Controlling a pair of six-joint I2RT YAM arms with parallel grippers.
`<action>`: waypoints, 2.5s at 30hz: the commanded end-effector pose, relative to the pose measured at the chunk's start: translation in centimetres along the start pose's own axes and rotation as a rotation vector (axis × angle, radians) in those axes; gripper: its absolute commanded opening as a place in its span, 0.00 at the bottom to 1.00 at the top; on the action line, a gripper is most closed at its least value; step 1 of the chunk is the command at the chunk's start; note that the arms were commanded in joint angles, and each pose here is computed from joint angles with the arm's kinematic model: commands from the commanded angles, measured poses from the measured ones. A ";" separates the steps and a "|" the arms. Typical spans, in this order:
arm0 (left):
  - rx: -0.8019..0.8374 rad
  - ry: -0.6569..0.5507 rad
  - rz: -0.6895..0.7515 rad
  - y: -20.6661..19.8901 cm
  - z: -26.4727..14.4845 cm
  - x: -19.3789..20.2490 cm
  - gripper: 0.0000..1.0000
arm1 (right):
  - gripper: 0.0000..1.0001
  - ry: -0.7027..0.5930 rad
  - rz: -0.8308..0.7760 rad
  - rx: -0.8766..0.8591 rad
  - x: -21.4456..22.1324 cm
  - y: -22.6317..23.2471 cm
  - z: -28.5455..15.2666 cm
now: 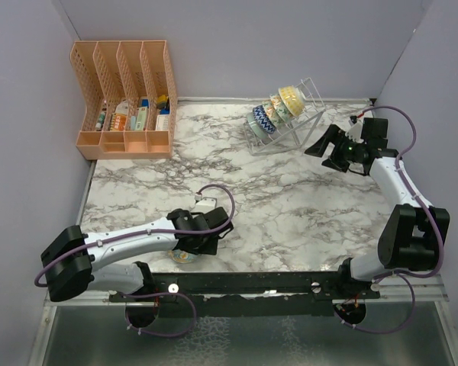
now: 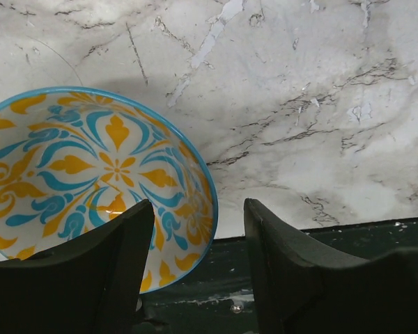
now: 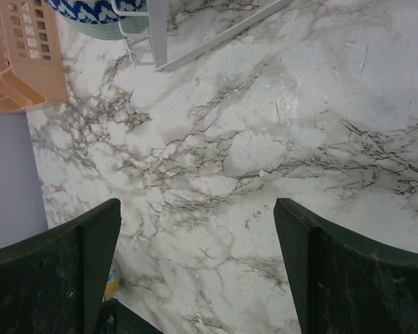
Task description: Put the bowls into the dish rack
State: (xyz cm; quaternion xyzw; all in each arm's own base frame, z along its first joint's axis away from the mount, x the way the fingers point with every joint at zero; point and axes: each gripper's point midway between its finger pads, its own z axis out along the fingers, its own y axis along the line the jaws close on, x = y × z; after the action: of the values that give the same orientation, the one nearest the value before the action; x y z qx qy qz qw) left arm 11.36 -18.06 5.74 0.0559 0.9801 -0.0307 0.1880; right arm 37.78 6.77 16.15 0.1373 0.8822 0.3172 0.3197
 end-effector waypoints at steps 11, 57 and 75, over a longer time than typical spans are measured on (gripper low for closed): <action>-0.045 0.031 0.017 0.9 2.4 2.1 0.41 | 0.90 -0.010 -0.011 -0.025 -0.4 0.3 -0.2; 1.644 -0.789 -0.464 -22.7 -29.2 -50.2 0.00 | 0.91 -0.036 0.012 -0.033 0.7 0.4 -0.8; 1.694 -0.787 -0.721 -23.1 -19.7 -53.9 0.00 | 0.90 -0.025 0.007 -0.026 0.9 -0.3 -0.1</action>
State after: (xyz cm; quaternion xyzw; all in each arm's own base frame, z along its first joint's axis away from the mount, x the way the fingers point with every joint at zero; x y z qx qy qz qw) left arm 51.61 -46.40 40.29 -0.1436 0.5354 -0.7543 0.3519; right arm 36.48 7.02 15.62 0.1475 0.8765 0.3230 0.3252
